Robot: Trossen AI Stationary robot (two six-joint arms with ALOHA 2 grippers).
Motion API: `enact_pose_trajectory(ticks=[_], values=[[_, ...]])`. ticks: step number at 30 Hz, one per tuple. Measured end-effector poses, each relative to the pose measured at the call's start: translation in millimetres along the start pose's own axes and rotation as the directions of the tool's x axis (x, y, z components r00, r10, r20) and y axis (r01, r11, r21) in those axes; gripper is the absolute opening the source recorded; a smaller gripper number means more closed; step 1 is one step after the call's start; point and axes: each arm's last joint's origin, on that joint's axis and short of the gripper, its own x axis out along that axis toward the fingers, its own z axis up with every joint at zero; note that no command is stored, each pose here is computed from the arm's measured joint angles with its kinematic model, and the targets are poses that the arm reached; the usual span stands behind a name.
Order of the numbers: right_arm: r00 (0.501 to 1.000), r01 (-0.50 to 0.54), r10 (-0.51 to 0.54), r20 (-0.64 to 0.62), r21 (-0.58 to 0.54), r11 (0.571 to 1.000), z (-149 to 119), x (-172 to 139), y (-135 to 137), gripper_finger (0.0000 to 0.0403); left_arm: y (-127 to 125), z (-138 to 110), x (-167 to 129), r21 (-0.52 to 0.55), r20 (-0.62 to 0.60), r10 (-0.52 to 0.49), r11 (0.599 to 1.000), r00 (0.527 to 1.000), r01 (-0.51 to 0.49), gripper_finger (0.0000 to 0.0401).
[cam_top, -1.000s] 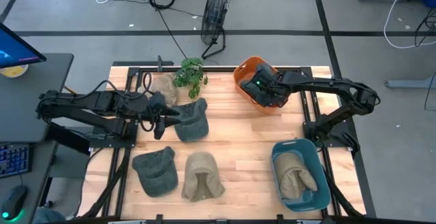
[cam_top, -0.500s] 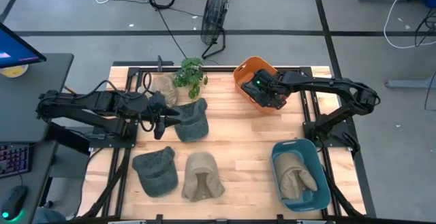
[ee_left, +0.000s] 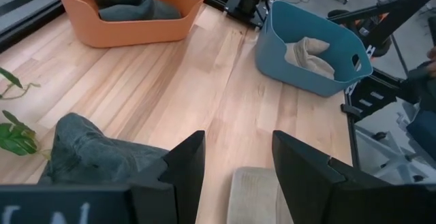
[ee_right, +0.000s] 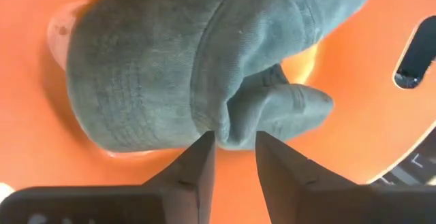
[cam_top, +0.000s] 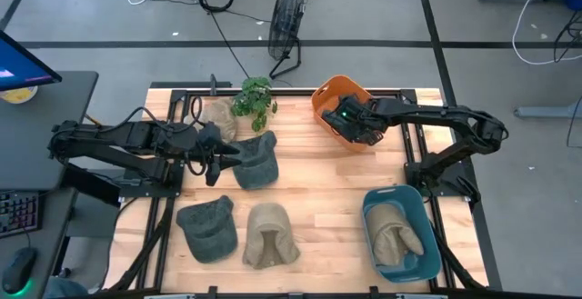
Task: Pick & Place hat
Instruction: Put the top gray cap into the orange bin
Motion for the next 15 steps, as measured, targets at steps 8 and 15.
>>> enact_pose_trajectory(ticks=[8, 15], values=[[0.998, 0.03, -0.037, 0.057, 0.111, 0.993, 4, -34, 16, 0.0112, 2, -3, 0, -0.057, -0.026, 0.018, 0.998, 1.0, -0.02, 0.0174], [0.978, -0.163, 0.112, 0.175, 0.318, 0.934, -1, -63, 44, 0.0112, 4, -3, 4, -0.063, -0.023, 0.082, 0.995, 0.996, -0.084, 0.0174]])
